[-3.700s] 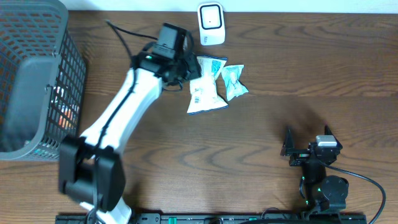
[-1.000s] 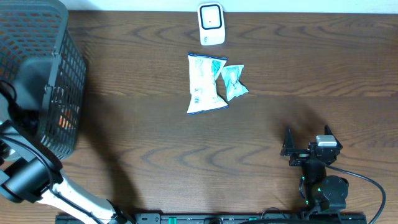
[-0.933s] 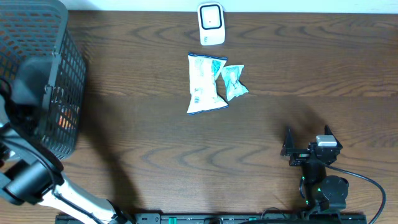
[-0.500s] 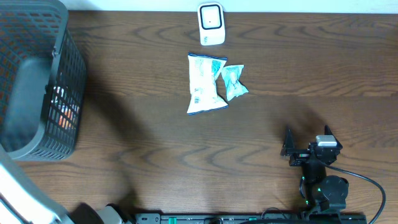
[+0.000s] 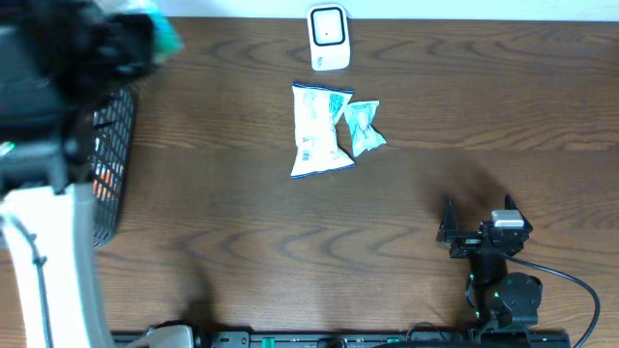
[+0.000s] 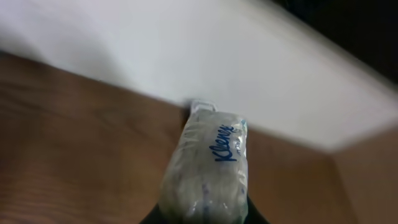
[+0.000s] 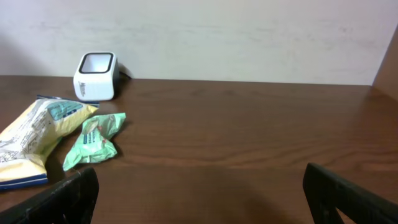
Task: Scan the item barcode
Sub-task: 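Grasp the small Kleenex tissue pack with the left gripper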
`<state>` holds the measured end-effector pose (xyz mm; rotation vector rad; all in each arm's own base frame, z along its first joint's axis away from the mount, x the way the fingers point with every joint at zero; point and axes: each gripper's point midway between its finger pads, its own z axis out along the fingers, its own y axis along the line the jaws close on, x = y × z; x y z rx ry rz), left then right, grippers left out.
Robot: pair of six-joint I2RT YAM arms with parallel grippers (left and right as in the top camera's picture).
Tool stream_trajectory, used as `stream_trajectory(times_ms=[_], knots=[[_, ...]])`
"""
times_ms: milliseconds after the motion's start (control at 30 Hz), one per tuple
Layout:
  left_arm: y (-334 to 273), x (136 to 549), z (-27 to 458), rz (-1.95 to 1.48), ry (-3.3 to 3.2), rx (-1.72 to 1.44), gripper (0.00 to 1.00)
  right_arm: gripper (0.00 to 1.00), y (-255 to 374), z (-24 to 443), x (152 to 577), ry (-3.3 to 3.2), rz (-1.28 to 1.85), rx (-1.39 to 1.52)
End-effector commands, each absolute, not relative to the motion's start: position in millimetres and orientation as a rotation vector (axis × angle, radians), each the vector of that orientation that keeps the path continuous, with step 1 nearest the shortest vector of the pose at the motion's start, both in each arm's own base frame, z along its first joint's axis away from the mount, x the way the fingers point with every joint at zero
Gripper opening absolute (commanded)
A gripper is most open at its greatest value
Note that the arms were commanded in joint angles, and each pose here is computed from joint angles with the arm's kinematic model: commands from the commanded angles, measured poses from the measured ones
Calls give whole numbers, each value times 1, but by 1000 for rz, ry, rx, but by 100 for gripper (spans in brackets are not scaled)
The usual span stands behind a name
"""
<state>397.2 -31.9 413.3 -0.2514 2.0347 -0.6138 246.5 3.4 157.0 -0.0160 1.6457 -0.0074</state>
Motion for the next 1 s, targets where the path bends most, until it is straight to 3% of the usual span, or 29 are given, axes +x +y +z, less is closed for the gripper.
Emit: stream_trajectory(times_ms=[0,267,467,533,867,967], knots=[[-77,420,352,-578,2219,-108,8,99,4,157,246,1646,-15,-27],[-97,452,233,-191,2515,-38,8,99,4,157,246,1646,-14,-27],[-120,455,152,-121,2708,36,9,99,4,157,246,1646,-15,-27],[-125,455,130,-108,2756,50,17,99,4,157,246,1646,-14,-27],[-128,451,77,-81,2881,62,28,99,4,157,246,1646,-15,-27],[-128,450,77,-82,2885,63,42,99,4,157,246,1646,-15,-27]])
